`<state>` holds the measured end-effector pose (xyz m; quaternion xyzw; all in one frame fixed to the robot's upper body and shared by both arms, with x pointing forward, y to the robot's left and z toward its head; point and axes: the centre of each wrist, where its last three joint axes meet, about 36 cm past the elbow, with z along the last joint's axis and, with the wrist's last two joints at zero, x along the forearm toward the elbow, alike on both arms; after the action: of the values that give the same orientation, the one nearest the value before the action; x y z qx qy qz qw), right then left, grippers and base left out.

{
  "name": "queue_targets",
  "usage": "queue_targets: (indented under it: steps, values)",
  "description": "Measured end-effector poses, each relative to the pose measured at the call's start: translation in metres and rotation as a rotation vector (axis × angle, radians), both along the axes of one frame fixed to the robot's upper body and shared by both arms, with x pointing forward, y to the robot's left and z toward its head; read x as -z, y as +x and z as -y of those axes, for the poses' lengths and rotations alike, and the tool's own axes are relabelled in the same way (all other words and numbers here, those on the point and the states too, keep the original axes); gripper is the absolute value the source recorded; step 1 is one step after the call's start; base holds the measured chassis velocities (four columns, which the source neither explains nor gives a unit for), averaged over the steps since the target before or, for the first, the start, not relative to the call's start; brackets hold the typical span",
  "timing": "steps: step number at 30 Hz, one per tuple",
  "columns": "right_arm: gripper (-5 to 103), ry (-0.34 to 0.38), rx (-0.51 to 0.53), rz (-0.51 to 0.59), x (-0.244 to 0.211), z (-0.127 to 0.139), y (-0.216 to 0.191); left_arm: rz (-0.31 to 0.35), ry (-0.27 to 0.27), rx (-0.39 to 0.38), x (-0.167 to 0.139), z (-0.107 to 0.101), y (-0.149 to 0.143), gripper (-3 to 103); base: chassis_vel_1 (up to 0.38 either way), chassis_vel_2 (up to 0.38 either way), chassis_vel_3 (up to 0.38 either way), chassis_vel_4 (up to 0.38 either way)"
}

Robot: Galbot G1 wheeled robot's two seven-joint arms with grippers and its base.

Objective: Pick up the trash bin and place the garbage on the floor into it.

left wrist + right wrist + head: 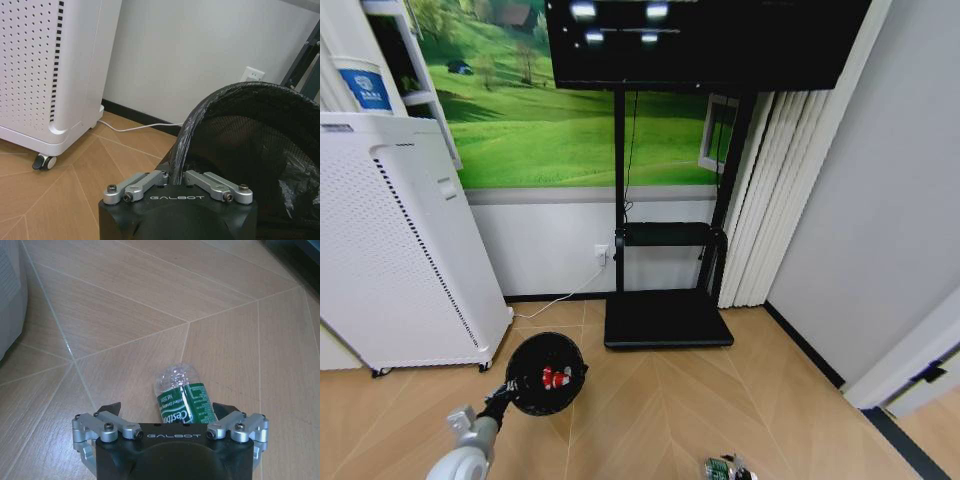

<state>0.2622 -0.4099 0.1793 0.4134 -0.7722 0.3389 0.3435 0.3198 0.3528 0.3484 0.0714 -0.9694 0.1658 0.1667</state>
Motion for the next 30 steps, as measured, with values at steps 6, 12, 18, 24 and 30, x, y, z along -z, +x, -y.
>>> queue_targets:
  steps: [6,12,18,24,30]
  values:
    - [79,0.000,0.017,0.029,0.005,-0.007,0.010,-0.005,-0.004,0.004,0.002,0.002,-0.001,2,0.000,0.000,0.000,0.000]
    - [57,-0.004,0.035,0.050,0.004,-0.010,0.018,-0.003,-0.006,0.006,0.003,0.002,-0.001,2,0.000,0.000,0.000,0.000]
    - [36,-0.007,0.037,0.055,0.003,-0.008,0.020,-0.005,-0.005,0.003,0.004,0.000,-0.001,2,0.000,0.000,0.000,0.000]
    - [16,-0.005,0.039,0.060,0.002,-0.009,0.019,-0.003,-0.006,0.002,0.004,0.000,0.000,2,0.000,0.000,0.000,0.000]
    - [3,0.033,0.075,0.104,-0.006,-0.015,0.022,-0.013,-0.007,0.017,0.007,0.002,0.002,2,0.000,0.000,0.000,0.000]
